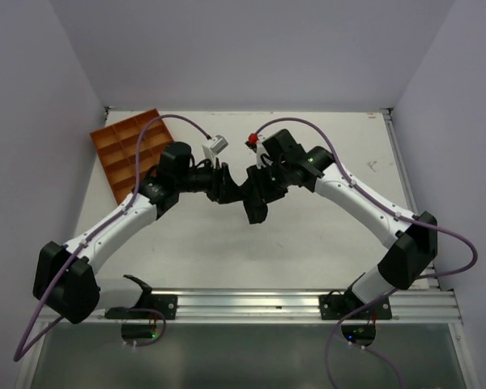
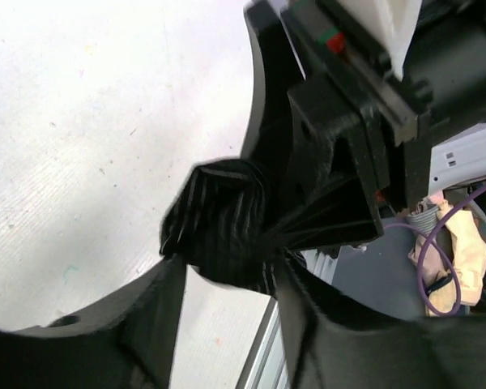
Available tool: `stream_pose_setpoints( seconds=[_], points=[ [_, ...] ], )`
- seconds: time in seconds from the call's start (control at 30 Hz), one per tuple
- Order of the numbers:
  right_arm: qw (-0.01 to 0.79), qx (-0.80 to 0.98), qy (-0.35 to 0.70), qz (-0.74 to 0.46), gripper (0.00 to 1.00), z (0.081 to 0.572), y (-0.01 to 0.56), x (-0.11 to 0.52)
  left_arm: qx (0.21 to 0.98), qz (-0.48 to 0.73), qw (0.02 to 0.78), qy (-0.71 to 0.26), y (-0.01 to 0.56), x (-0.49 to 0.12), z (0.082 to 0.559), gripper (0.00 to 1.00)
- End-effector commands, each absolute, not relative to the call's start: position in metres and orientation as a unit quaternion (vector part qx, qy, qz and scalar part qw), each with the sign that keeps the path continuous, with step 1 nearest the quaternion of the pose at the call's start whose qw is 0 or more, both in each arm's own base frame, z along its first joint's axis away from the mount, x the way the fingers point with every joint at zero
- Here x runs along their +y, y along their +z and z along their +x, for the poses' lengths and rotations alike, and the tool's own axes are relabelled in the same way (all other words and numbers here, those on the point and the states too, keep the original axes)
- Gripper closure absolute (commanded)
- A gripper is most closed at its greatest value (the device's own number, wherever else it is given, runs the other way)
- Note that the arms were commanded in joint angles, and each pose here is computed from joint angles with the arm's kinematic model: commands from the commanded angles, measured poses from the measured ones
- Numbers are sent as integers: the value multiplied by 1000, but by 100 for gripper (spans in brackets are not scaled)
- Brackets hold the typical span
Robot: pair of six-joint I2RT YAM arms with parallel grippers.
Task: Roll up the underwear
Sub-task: Place the rolled underwear into the container
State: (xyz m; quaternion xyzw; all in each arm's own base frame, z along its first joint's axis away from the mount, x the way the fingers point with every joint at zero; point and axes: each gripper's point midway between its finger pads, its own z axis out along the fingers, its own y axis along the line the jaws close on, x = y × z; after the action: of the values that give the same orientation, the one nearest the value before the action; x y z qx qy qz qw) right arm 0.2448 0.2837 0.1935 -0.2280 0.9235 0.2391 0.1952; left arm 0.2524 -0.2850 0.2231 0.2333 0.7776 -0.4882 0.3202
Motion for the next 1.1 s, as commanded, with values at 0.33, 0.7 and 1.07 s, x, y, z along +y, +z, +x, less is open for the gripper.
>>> stream_pose_setpoints(
  seconds=[0.33, 0.7, 1.07],
  points=[
    [155, 889, 347, -254, 100, 185, 235, 288, 727, 248, 312, -560, 278, -275, 245, 0],
    [168, 886, 352, -249, 100, 184, 246, 287, 733, 181, 367, -543, 334, -261, 263, 0],
    [162, 887, 363, -235, 100, 189, 253, 295, 699, 323, 370, -520, 328, -270, 241, 18]
  ],
)
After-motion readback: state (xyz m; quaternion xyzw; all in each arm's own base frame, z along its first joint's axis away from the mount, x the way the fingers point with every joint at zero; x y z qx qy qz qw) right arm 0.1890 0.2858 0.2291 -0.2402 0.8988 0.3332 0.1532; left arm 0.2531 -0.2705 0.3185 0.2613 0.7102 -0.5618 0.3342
